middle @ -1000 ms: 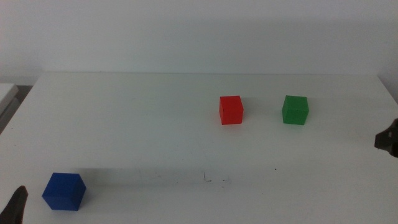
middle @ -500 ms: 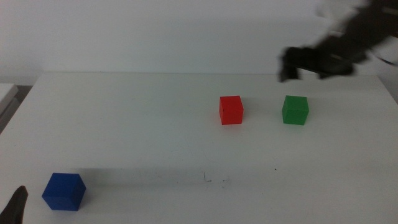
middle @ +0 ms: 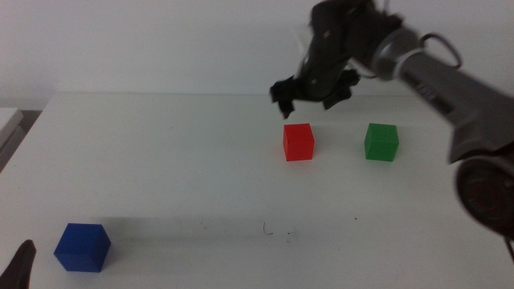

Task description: Stack red cubes first, then green, then blue cubes in a specific spot.

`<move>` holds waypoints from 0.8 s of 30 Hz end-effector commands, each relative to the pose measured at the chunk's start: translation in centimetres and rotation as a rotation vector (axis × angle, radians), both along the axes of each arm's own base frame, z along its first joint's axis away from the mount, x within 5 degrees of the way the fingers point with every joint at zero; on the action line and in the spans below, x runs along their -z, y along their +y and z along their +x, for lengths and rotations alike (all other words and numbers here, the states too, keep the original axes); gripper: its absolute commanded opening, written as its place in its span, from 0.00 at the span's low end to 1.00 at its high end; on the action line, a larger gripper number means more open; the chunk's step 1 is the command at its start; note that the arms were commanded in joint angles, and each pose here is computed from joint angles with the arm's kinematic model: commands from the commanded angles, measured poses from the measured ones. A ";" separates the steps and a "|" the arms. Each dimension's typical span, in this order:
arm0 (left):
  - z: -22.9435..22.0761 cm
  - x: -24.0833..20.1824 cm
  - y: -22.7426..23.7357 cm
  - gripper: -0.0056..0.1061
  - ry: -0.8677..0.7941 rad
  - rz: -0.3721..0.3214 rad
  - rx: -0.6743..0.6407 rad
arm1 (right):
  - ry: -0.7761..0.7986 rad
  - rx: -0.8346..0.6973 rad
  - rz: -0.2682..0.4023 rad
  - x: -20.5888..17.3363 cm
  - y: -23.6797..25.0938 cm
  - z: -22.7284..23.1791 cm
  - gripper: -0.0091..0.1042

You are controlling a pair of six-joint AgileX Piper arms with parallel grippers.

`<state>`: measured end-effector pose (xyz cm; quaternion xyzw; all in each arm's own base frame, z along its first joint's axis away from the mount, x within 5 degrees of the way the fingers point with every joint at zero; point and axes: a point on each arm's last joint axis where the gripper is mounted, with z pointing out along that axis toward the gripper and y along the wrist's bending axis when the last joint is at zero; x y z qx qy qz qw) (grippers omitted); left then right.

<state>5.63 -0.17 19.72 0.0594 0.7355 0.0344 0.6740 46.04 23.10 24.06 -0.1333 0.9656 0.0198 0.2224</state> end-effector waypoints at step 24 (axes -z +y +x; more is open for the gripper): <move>0.0 -0.1 0.0 0.89 -0.015 -0.002 0.000 | 0.041 0.047 -0.011 5.2 1.8 1.1 0.25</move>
